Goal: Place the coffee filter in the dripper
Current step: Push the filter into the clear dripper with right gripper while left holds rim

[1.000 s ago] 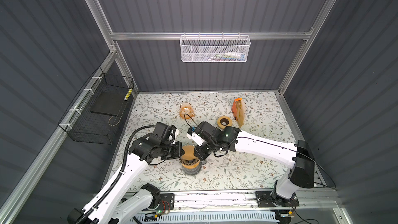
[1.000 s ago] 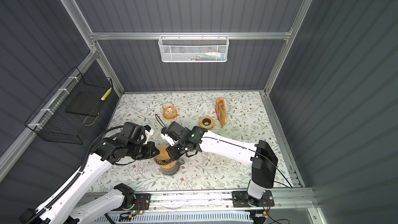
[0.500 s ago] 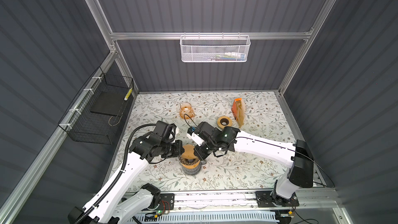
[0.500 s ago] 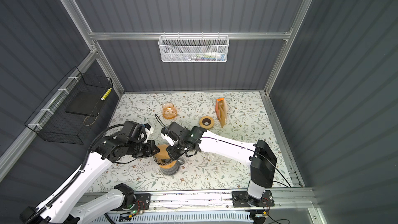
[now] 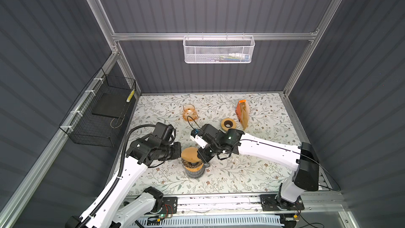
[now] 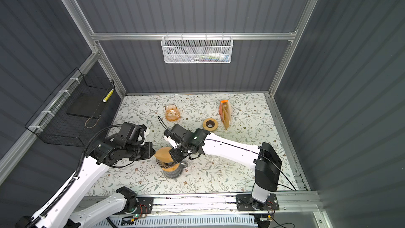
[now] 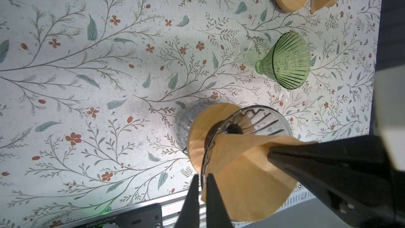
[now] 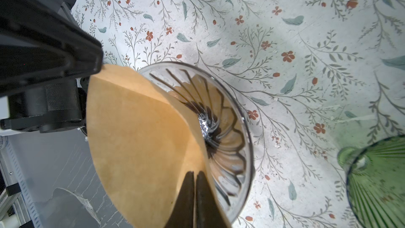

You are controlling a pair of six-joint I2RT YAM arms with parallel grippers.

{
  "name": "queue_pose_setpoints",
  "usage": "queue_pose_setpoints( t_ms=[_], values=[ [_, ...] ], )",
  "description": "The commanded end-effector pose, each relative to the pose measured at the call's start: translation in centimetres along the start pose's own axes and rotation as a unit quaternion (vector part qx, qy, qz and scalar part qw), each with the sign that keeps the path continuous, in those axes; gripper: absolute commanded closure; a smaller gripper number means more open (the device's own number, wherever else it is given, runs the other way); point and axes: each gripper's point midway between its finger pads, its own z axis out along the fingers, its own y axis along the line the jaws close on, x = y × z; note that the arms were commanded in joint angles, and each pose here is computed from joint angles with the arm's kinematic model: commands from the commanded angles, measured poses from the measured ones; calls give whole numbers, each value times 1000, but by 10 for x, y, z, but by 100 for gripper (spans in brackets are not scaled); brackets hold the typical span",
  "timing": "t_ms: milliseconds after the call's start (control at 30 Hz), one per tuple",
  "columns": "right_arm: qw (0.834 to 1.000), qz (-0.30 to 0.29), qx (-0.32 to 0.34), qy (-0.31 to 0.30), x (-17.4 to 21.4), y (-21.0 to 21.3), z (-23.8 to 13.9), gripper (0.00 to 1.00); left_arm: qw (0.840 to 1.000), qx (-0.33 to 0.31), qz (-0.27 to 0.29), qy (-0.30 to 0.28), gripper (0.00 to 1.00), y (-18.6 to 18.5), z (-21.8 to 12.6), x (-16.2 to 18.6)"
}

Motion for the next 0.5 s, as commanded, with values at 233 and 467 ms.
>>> queue_pose_setpoints(
  t_ms=[233,467],
  values=[
    [1000,-4,1,-6,-8,4,-3,91,1000,15,1,18,89,-1,10,11],
    [1000,-4,4,-2,-8,3,0,91,1000,19,1,21,89,-2,15,12]
  ],
)
